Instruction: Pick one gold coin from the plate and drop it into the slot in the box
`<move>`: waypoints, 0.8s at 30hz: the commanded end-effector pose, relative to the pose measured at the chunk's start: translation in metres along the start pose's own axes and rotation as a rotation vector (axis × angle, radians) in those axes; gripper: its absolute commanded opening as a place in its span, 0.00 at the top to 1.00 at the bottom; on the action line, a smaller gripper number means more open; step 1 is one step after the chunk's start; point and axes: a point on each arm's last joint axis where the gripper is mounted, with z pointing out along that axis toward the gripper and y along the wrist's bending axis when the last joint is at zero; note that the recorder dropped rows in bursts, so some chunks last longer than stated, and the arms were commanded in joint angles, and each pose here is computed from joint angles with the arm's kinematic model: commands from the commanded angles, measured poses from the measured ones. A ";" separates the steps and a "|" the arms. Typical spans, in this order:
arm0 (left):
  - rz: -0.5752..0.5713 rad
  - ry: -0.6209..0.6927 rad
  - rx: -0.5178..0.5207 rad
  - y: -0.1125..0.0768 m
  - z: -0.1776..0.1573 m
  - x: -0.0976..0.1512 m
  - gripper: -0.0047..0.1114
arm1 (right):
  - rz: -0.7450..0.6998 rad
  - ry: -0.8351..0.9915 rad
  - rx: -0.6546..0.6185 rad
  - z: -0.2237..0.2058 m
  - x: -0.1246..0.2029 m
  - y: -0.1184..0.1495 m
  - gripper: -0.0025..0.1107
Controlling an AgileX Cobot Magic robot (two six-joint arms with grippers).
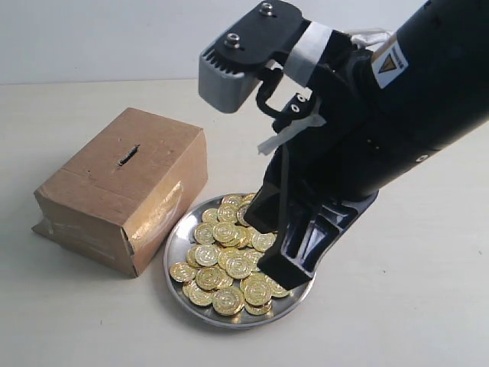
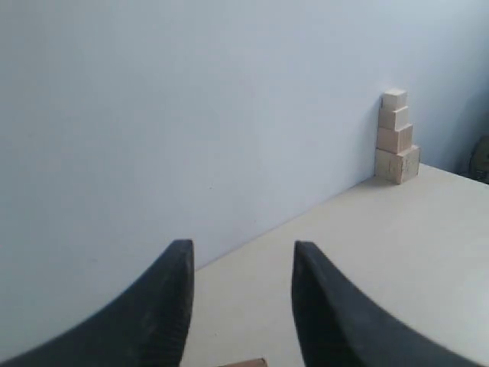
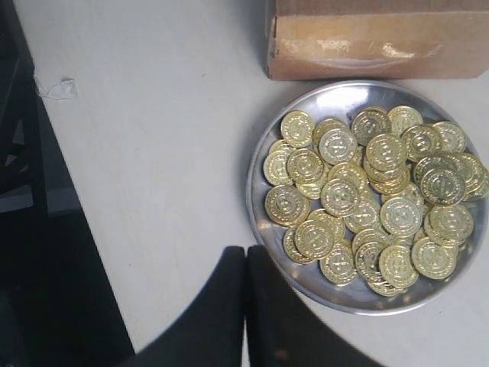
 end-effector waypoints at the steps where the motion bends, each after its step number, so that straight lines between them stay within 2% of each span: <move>1: 0.000 -0.039 0.005 -0.004 -0.012 -0.006 0.60 | -0.002 -0.030 0.006 -0.005 -0.001 0.001 0.98; 6: 0.012 -0.066 0.000 -0.006 -0.021 -0.009 0.60 | -0.027 -0.127 0.028 -0.036 0.003 0.010 0.98; 9: 0.028 -0.125 -0.023 -0.010 -0.046 -0.010 0.60 | -0.021 -0.239 0.062 -0.070 0.012 0.015 0.98; 12: 0.048 -0.187 -0.110 -0.013 -0.074 -0.007 0.60 | 0.103 -0.402 0.085 -0.110 0.026 0.011 0.98; 17: 0.085 -0.263 -0.224 -0.023 -0.107 0.002 0.60 | 0.212 -0.583 0.265 -0.161 0.057 0.009 0.98; 21: 0.130 -0.344 -0.315 -0.037 -0.134 0.005 0.60 | 0.211 -0.740 0.475 -0.201 0.090 0.035 0.98; 24: 0.160 -0.390 -0.365 -0.047 -0.148 0.006 0.60 | 0.176 -0.835 0.552 -0.218 0.110 0.063 0.98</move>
